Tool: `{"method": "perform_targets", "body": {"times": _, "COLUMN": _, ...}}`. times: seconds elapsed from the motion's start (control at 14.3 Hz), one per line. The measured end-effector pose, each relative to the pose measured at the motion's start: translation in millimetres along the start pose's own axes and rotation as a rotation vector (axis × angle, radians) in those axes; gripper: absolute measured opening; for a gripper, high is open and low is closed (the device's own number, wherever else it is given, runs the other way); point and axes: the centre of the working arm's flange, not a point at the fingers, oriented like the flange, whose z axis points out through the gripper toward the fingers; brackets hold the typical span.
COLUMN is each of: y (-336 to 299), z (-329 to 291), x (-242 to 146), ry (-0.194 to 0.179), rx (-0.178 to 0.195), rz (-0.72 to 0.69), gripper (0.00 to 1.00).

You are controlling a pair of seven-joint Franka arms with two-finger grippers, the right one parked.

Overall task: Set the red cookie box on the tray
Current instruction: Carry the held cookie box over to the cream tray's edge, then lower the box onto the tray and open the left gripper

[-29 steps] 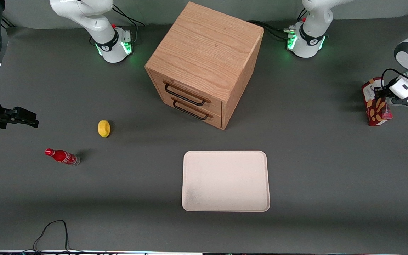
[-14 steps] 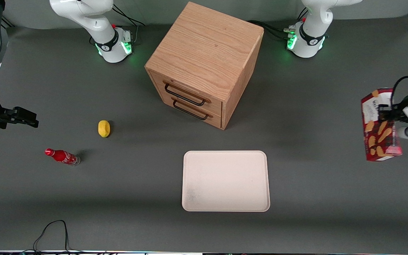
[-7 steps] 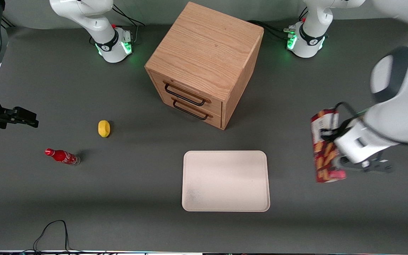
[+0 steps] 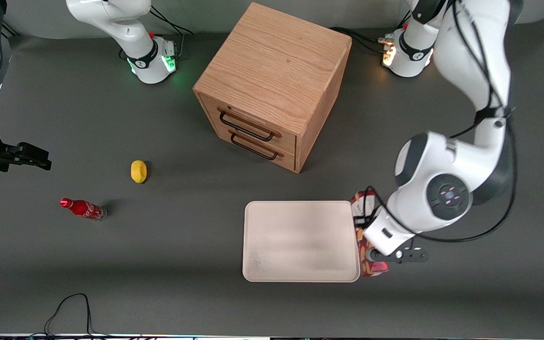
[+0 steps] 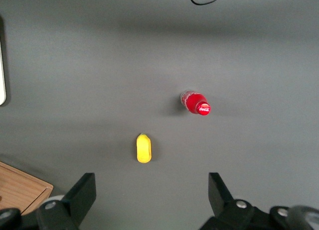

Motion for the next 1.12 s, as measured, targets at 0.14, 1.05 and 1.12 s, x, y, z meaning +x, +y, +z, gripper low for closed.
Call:
{"method": "perform_targets", "body": {"times": 0.14, "y": -1.3, "z": 48.0, "x": 8.3, "ry": 0.034, "rx": -0.012, "rz": -0.018, "gripper": 0.04}}
{"method": "perform_targets", "body": {"times": 1.05, "y": 9.6, "z": 128.7, "x": -5.4, "ry": -0.006, "rx": 0.003, "rz": -0.02, "gripper": 0.42}}
{"method": "perform_targets", "body": {"times": 1.12, "y": 7.0, "z": 115.8, "x": -2.5, "ry": 0.012, "rx": -0.001, "rz": -0.025, "gripper": 0.52}}
